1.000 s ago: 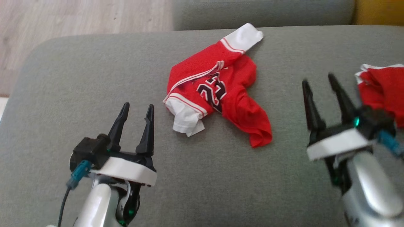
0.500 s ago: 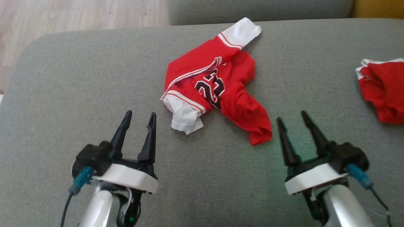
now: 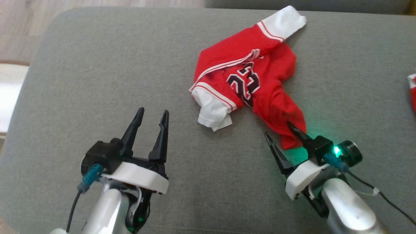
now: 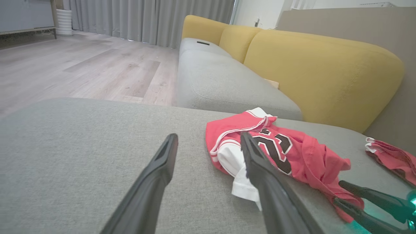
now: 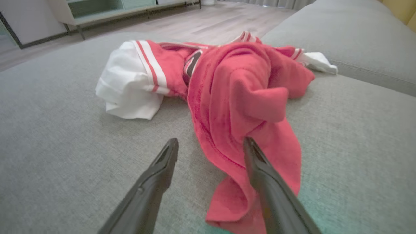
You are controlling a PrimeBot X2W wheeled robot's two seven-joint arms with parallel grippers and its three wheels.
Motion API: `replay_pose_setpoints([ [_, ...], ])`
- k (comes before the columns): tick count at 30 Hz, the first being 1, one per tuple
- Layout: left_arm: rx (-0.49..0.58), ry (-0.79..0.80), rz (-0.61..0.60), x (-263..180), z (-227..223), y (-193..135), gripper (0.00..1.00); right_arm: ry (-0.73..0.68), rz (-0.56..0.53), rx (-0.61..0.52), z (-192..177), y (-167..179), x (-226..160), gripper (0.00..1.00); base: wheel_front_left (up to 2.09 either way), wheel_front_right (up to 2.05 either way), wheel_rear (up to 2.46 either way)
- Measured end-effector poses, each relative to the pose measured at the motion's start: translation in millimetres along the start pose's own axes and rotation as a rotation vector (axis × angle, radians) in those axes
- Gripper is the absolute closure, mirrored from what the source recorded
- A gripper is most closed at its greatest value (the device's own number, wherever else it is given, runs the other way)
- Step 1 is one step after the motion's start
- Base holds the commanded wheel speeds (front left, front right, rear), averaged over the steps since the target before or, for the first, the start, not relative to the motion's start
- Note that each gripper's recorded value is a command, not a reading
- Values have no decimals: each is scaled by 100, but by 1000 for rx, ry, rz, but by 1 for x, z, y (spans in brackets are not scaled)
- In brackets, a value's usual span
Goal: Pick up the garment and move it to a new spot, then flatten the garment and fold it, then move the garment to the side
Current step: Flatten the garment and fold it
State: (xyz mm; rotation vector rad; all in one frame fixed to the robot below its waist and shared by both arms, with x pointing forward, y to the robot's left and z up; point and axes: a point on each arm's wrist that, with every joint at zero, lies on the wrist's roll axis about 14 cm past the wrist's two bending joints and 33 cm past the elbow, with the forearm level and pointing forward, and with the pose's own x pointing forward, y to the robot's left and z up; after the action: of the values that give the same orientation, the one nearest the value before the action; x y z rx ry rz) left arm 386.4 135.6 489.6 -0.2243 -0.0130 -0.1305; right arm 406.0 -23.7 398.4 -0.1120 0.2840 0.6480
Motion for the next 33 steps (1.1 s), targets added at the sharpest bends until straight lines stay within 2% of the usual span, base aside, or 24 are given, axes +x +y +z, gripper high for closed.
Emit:
replay_pose_setpoints([
  [7,10,6,46,-2,-1,16,0,77,24,-25,-20,-2,19,0,0,0,0],
  [8,11,5,48,-1,0,17,0,82,26,-24,-22,-1,21,21,0,0,0],
  [9,12,3,49,0,0,17,0,85,30,-25,-23,0,23,78,0,0,0],
  [10,12,3,50,0,0,18,0,83,30,-22,-23,1,24,100,0,0,0],
  [17,9,0,32,2,1,12,0,-13,-6,24,6,-6,29,100,0,0,0],
  [23,5,-22,-5,4,8,-1,0,-206,-70,214,63,-23,19,100,0,0,0],
  [28,1,-32,-37,5,11,-12,0,-303,-203,363,94,-83,-6,100,0,0,0],
  [33,-1,-18,-48,3,6,-16,0,-317,-334,450,105,-146,-18,100,0,0,0],
])
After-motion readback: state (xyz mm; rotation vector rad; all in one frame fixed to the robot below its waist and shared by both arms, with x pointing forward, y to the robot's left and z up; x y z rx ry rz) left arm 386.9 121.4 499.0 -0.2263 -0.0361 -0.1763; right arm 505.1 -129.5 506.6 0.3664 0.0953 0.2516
